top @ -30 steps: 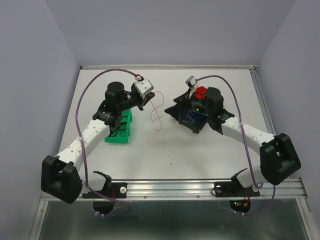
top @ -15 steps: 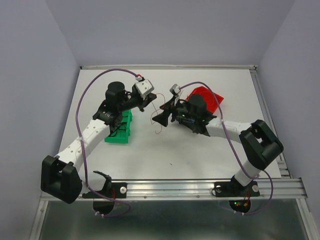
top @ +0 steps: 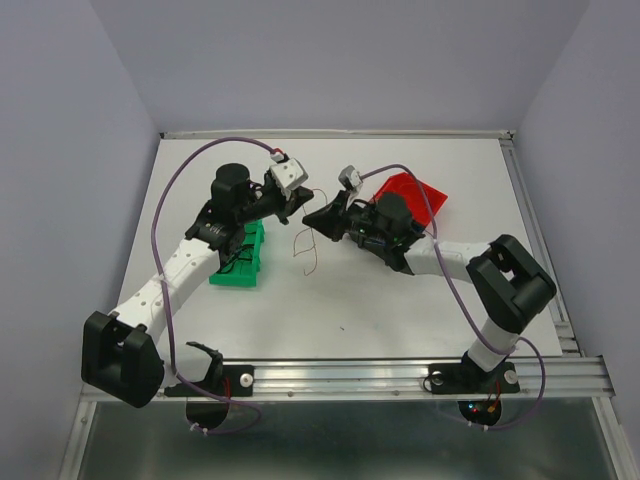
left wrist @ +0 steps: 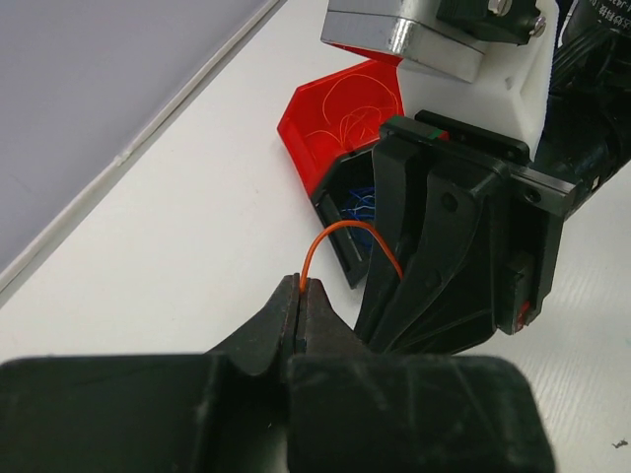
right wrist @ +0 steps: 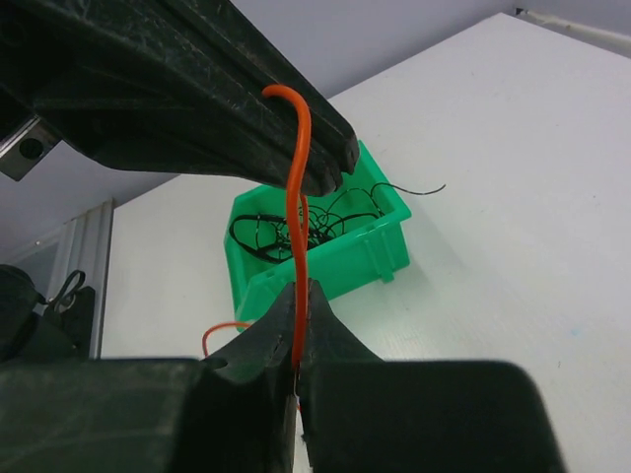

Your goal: Untangle the cables

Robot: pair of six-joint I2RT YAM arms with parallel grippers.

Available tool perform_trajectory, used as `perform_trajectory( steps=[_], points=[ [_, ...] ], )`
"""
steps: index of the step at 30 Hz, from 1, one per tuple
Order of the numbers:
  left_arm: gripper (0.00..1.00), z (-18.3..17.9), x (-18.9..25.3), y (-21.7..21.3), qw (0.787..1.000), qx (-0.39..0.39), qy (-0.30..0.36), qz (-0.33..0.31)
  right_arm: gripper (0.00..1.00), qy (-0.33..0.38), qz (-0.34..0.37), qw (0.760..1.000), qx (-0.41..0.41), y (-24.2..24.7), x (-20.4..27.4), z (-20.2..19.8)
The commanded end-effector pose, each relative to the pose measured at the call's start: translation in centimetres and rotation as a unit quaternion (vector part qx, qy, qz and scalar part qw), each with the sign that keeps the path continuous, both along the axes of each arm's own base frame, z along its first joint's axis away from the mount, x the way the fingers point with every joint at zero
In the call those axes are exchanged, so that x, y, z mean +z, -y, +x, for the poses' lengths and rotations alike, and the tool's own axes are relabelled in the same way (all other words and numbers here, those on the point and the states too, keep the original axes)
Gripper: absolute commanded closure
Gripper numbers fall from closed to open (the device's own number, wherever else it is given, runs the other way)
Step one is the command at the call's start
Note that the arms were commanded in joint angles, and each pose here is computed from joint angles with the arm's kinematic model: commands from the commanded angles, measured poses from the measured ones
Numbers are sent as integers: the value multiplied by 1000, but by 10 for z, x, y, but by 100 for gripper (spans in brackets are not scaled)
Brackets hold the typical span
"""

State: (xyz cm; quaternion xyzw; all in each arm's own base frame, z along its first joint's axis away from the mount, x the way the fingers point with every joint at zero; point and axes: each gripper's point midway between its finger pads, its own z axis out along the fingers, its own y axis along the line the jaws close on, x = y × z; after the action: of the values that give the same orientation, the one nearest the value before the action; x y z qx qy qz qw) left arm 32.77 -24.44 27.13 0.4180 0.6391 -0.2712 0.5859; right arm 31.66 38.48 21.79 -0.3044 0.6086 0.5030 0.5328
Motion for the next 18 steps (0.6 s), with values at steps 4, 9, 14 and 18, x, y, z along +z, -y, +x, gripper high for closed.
perform_trajectory(
  steps=[4, 9, 14, 18],
  points=[
    [81, -1, 50, -2, 998, 16, 55, -39, 99, 26, 33, 996, -76, 15, 29, 13],
    [43, 8, 59, -16, 994, 67, 72, -57, 99, -11, -48, 975, -216, 52, 25, 49],
    [29, 8, 66, -27, 989, 88, 88, -75, 99, -3, -83, 945, -315, 106, 42, 79],
    [27, 8, 65, -26, 990, 83, 86, -76, 99, -12, -60, 920, -387, 175, 62, 120]
  ],
)
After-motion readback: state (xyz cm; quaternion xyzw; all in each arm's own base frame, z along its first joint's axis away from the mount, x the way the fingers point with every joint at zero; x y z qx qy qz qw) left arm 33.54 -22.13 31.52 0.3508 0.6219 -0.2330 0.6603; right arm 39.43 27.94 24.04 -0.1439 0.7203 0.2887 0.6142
